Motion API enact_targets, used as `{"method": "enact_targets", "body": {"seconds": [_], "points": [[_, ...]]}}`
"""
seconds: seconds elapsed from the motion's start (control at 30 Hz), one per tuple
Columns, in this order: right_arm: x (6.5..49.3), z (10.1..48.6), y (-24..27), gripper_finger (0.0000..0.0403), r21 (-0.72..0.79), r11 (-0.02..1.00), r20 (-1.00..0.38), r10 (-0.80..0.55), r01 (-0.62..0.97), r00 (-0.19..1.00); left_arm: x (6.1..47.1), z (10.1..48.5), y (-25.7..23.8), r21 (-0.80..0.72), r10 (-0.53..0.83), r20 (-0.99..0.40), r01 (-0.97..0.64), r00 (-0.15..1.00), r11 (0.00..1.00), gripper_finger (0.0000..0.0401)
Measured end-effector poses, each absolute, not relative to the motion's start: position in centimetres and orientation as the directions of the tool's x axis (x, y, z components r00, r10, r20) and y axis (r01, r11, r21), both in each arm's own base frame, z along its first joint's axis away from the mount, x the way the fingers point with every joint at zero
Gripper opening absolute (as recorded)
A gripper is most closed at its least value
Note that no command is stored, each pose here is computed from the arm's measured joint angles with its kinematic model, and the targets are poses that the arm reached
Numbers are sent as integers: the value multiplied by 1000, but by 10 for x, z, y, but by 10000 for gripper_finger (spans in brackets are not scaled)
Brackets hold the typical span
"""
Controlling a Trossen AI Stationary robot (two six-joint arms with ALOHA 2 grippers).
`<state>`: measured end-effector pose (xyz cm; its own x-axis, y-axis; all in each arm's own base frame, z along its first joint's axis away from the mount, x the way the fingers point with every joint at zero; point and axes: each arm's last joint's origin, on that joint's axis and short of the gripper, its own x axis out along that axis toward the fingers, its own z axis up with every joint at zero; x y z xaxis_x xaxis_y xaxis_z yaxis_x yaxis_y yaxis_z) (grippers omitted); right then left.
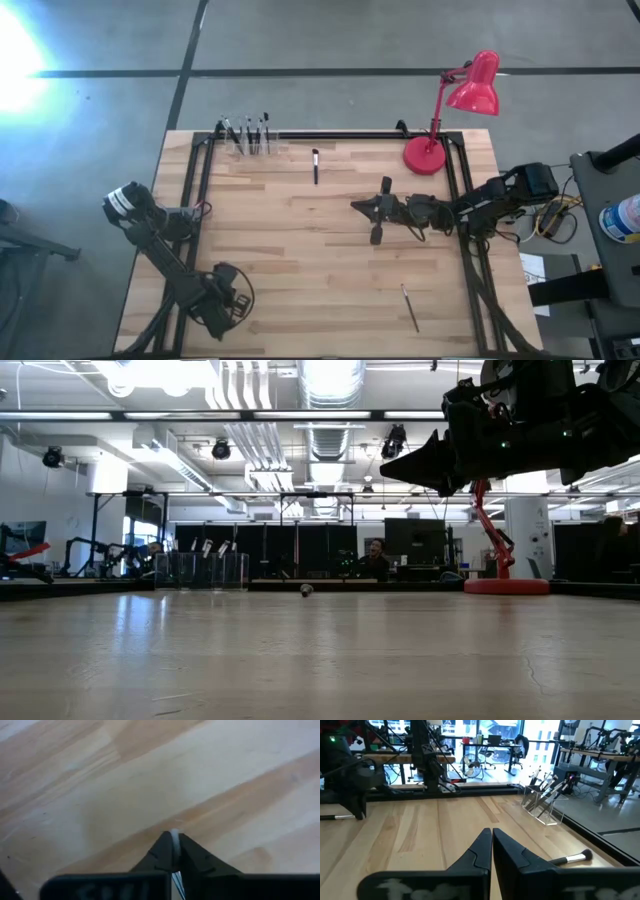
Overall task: Pick & Place Makeup Brushes
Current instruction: Put the blush brush into the transparent organizer
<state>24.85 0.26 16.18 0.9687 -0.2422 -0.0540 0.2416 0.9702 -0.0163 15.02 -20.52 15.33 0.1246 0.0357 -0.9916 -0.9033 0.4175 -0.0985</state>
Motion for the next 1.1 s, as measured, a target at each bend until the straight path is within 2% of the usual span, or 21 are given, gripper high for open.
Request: {"method": "enact_targets", "body": {"seconds": [0.17, 0.33, 0.57, 0.73, 0.9, 1.1], "points": [[248, 162, 3, 8, -19, 970, -54, -242, 242, 969, 155, 167, -206, -120, 93, -978, -864, 188, 488, 8], [248, 162, 3, 8, -23, 970, -54, -243, 242, 969, 168, 184, -197, -215, 236, -876, -780, 420, 588, 3], [248, 162, 3, 8, -27, 970, -54, -244, 242, 968, 212, 197, -166, -164, 378, -671, -625, 637, 763, 2], [248, 161, 3, 8, -20, 971, -65, -241, 240, 968, 260, 208, -141, -126, 378, -473, -485, 796, 865, 1], [248, 160, 10, 8, 12, 979, -76, -203, 204, 976, 288, 216, -108, -176, 230, -226, -272, 947, 946, 1], [250, 163, 26, 15, 71, 994, -60, -75, 79, 995, 288, 215, -67, -173, 233, 2, -229, 973, 958, 1]]}}
